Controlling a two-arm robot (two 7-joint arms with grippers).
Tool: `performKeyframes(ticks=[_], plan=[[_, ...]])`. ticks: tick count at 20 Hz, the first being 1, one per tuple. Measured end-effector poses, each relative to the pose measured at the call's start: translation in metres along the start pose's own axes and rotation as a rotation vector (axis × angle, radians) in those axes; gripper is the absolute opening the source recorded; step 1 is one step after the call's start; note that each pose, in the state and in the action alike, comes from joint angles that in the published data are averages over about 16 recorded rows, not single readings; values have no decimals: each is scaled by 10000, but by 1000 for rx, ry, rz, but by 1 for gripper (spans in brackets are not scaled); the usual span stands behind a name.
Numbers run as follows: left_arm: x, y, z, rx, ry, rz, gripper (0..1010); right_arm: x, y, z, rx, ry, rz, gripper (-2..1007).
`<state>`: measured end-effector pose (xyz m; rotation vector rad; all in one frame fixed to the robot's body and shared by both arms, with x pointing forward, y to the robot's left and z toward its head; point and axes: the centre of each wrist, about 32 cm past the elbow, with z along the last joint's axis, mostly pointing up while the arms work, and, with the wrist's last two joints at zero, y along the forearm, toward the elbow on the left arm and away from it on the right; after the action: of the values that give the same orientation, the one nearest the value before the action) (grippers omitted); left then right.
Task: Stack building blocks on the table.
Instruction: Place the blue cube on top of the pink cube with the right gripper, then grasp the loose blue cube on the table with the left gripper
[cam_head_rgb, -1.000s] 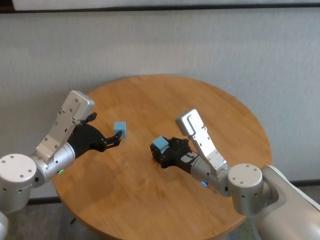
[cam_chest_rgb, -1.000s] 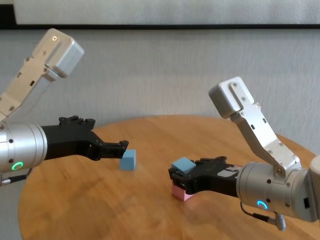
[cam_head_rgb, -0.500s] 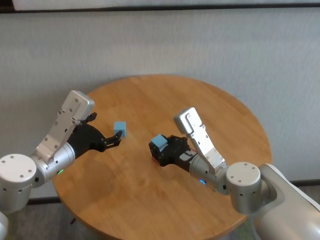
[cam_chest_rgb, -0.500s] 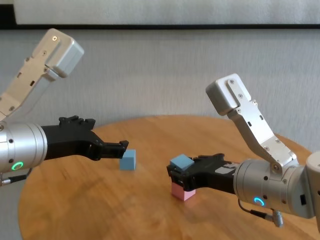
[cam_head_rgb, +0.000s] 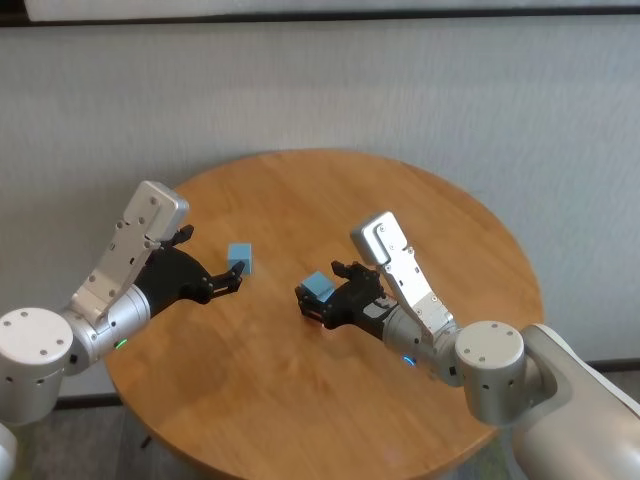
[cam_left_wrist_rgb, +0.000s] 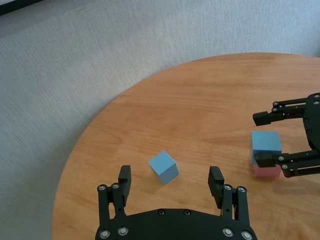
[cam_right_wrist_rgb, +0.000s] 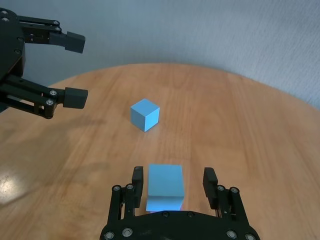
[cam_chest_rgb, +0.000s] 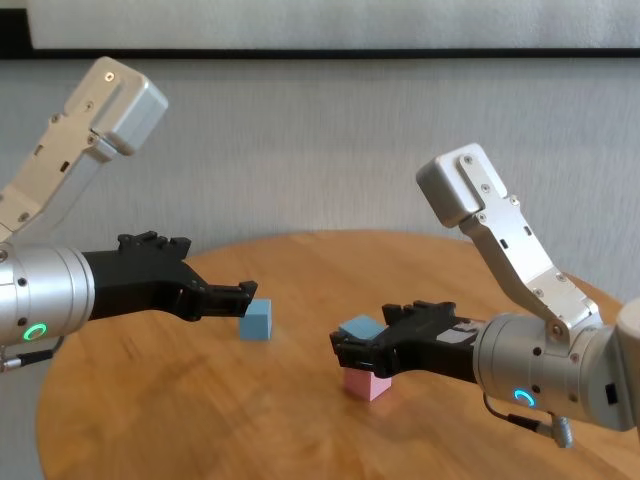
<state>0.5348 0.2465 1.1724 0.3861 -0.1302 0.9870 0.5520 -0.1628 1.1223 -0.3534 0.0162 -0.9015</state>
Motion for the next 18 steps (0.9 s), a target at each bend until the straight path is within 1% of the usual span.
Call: performKeyframes(ticks=[2,5,8,11,13,15,18], plan=[[0,0,0,0,0,0,1000,28,-22,30,12,5,-7,751],[0,0,0,0,0,0,1000,100,-79,88,36,17,-29,843],[0,0,0,0,0,0,1000,205,-158,141,63,30,-60,913],[0,0,0,0,0,0,1000,330,-252,174,85,44,-98,964],[0,0,0,0,0,0,1000,417,-318,179,95,54,-124,987],[0,0,0,0,0,0,1000,501,-380,169,100,63,-150,1001],[0,0,0,0,0,0,1000,610,-455,121,97,74,-185,1005]])
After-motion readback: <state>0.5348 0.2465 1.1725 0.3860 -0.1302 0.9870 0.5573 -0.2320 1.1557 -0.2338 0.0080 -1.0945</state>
